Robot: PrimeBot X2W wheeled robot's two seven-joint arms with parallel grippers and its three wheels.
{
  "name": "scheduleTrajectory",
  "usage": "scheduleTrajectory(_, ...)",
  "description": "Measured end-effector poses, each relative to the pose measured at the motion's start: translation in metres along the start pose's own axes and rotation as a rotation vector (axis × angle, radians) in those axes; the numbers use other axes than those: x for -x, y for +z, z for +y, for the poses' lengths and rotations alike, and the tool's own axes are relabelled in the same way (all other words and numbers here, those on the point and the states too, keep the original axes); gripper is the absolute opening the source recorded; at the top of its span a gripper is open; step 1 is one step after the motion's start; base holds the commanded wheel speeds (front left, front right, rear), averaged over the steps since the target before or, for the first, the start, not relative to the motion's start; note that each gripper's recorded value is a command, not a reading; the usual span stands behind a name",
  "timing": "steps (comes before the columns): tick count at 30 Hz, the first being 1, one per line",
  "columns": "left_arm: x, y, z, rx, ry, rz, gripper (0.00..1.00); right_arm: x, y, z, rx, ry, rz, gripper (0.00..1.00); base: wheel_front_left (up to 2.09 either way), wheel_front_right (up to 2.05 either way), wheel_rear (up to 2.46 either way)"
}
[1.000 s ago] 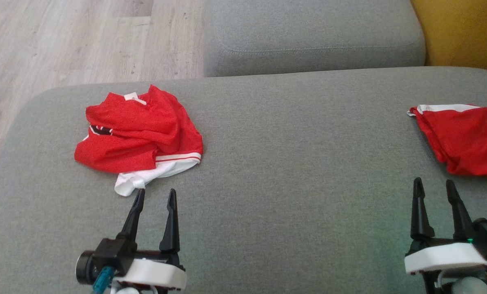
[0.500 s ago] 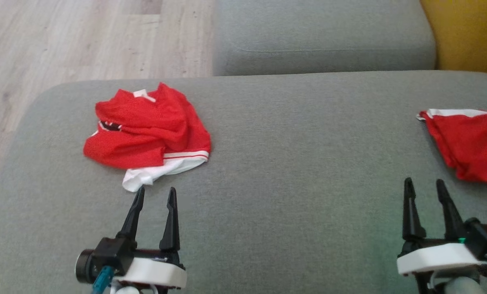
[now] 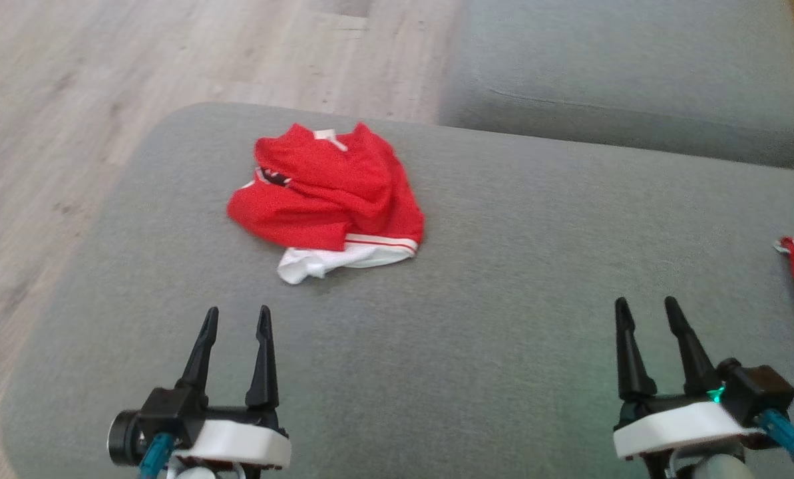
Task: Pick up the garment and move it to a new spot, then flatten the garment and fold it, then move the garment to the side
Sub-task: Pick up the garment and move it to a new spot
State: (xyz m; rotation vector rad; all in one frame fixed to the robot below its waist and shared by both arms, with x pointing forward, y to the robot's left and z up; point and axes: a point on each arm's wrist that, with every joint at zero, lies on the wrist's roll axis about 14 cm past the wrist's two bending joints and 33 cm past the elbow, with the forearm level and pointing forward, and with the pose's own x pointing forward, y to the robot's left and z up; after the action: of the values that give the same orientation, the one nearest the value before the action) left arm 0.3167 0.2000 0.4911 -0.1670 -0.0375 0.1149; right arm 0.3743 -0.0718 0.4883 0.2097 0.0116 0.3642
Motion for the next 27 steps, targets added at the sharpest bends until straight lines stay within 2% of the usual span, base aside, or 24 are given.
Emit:
scheduleTrajectory(14, 0.031, 0.006, 0.046, -0.006, 0.144, -0.025, 1.0, -0.013, -0.02, 0.069, -0.034, 0.211, 0.069, 1.0, 0.0, 0.0, 0.0)
scheduleTrajectory(22, 0.032, 0.003, 0.053, -0.014, 0.167, -0.01, 1.0, -0.015, -0.026, 0.069, -0.042, 0.213, 0.086, 1.0, 0.0, 0.0, 0.0)
scheduleTrajectory(27, 0.014, 0.001, 0.049, -0.049, 0.115, 0.013, 1.0, -0.019, -0.035, 0.056, -0.049, 0.178, 0.104, 1.0, 0.0, 0.0, 0.0)
